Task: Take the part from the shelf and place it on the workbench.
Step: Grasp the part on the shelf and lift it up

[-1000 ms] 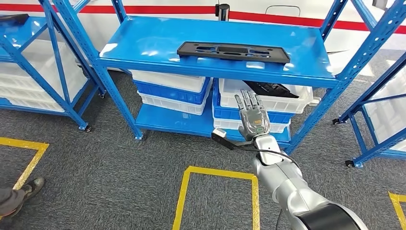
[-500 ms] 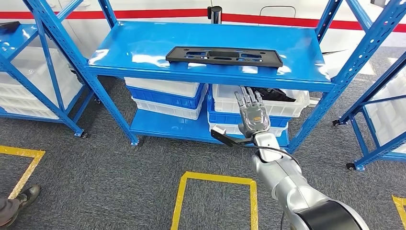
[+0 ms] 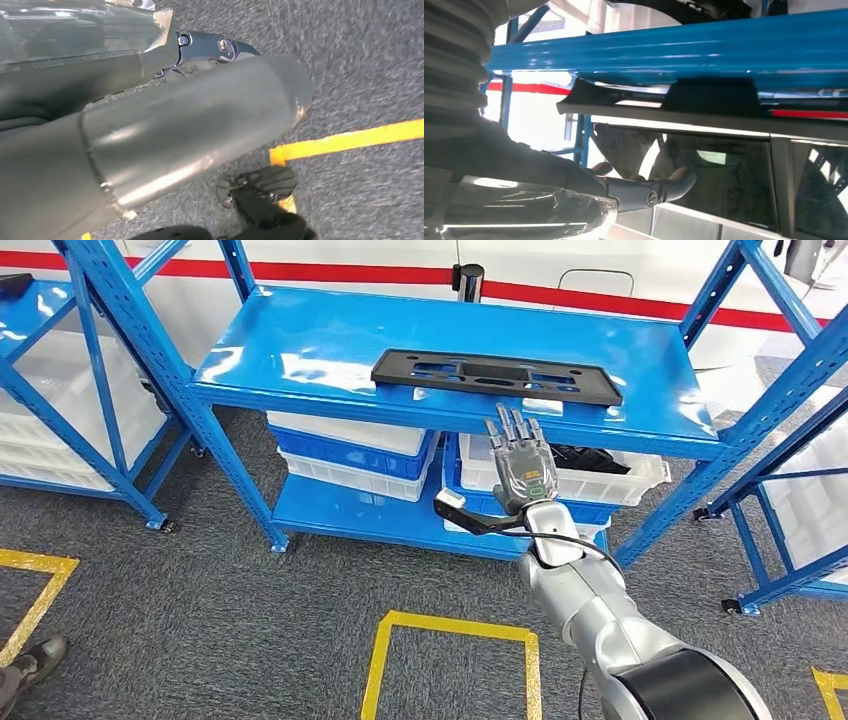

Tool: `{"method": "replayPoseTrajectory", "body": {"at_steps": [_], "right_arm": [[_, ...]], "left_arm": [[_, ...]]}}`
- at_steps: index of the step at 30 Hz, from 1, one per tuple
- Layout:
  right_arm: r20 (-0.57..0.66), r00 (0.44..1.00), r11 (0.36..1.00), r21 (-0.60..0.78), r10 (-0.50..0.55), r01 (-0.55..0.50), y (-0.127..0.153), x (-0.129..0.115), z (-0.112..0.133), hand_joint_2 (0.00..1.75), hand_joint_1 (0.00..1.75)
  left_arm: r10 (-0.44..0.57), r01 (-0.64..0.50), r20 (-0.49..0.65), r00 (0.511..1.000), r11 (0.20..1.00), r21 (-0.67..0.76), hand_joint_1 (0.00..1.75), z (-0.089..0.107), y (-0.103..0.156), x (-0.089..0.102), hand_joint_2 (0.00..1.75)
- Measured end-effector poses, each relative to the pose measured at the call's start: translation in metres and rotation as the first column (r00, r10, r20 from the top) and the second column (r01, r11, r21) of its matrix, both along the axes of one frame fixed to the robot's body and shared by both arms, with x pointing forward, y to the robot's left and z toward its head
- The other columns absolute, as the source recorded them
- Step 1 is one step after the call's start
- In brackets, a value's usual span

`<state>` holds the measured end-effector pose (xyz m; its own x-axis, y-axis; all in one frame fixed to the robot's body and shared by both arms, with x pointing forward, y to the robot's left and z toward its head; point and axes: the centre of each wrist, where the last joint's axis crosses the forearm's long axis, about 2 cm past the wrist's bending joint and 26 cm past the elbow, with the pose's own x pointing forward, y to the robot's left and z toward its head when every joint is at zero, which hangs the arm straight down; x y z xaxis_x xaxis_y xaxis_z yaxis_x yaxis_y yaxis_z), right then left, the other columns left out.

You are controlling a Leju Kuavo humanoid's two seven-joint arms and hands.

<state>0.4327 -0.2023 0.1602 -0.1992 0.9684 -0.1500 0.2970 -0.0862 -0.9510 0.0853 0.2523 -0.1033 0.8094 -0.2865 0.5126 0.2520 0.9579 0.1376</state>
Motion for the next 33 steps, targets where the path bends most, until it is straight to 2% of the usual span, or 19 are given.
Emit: {"method": "replayPoseTrajectory", "body": {"at_steps": [33], "right_arm": [[0.002, 1.000, 0.999, -0.039, 0.021, -0.021, 0.010, 0.008, 0.017, 1.75, 0.00]], "left_arm": [[-0.016, 0.016, -0.001, 1.000, 1.000, -0.005, 0.00, 0.001, -0.001, 0.003, 0.00]]}}
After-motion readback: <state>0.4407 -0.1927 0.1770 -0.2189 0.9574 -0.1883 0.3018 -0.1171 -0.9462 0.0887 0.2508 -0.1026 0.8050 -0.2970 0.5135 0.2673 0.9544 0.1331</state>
